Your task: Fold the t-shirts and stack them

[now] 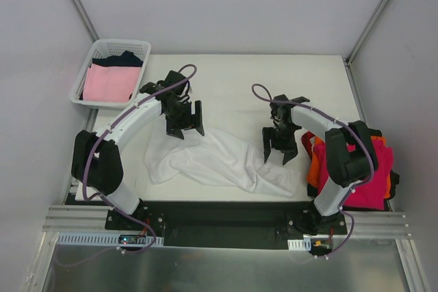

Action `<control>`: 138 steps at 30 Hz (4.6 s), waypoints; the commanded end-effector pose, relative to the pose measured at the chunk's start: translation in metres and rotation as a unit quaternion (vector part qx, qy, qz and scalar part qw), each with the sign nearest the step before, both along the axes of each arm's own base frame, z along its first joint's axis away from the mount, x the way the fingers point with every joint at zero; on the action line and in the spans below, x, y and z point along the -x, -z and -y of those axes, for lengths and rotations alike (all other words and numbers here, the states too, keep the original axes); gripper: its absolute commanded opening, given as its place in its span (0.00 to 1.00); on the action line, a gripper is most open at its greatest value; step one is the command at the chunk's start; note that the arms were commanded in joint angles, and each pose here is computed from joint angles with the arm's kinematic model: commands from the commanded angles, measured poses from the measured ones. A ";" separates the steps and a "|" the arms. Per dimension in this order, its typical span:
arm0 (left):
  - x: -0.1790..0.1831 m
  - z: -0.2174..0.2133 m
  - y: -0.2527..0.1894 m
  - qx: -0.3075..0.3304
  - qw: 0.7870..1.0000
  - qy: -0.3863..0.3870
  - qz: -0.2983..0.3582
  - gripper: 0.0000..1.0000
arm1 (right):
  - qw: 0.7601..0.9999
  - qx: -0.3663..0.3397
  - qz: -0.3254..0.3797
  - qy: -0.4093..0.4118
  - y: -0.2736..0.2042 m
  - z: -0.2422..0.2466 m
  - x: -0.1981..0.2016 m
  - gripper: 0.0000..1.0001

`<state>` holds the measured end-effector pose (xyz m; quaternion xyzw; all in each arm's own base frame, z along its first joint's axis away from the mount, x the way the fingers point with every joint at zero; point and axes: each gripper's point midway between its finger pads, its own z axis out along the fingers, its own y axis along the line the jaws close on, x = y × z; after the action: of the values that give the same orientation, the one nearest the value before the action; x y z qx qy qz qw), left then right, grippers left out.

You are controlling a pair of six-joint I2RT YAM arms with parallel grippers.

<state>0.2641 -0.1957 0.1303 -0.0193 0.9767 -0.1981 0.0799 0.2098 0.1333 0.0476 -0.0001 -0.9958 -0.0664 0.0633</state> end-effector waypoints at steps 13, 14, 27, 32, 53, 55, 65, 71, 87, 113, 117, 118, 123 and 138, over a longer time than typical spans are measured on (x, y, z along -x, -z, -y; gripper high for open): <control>0.006 0.003 -0.003 0.007 1.000 0.000 -0.011 0.78 | 0.999 -0.027 0.005 0.019 0.006 -0.013 -0.001 0.32; 0.005 0.003 -0.002 0.007 1.000 0.001 -0.013 0.78 | 0.999 -0.029 0.003 0.020 0.007 -0.013 -0.001 0.32; 0.004 0.006 0.000 0.009 1.000 0.001 -0.019 0.78 | 0.998 -0.047 0.003 0.047 0.014 -0.019 0.012 0.36; 0.005 0.006 0.002 0.009 1.000 0.003 -0.023 0.78 | 0.996 -0.064 0.009 0.056 0.020 -0.023 0.015 0.36; 0.006 0.006 0.008 0.007 0.999 0.002 -0.033 0.77 | 0.996 -0.053 0.064 0.045 -0.025 -0.022 -0.021 0.01; 0.006 0.006 0.007 0.006 0.999 0.002 -0.031 0.77 | 0.994 -0.056 0.084 0.046 -0.045 -0.023 -0.042 0.01; 0.006 0.005 0.005 0.006 1.000 0.003 -0.025 0.78 | 0.987 -0.058 0.127 0.074 -0.083 -0.002 -0.118 0.01; 0.003 0.006 0.003 0.008 1.000 0.005 -0.023 0.78 | 0.981 -0.078 0.145 0.103 -0.079 0.009 -0.160 0.01; 0.009 0.007 0.011 0.007 0.999 0.004 -0.042 0.78 | 0.948 -0.118 0.238 0.175 -0.110 0.053 -0.241 0.01; 0.050 -0.036 0.042 -0.061 0.997 -0.021 -0.048 0.80 | 0.969 -0.183 0.128 0.110 -0.064 -0.012 -0.120 0.78; 0.035 -0.026 0.048 -0.052 0.997 -0.028 -0.047 0.77 | 0.981 -0.159 0.089 0.060 -0.041 -0.034 -0.078 0.53; 0.030 -0.023 0.049 -0.050 0.997 -0.028 -0.049 0.68 | 0.982 -0.157 0.084 0.055 -0.037 -0.037 -0.073 0.45; -0.009 0.006 0.032 -0.011 0.999 -0.022 -0.035 0.12 | 0.985 -0.152 0.074 0.033 -0.036 -0.056 -0.066 0.01; -0.045 0.018 0.077 -0.034 0.997 -0.019 -0.069 0.00 | 0.989 -0.140 0.049 -0.001 -0.019 -0.091 -0.072 0.01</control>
<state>0.3030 -0.2124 0.0554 -0.0516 0.9848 -0.1641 0.0217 0.2753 0.2177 0.0618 0.0100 -0.9779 -0.2079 0.0183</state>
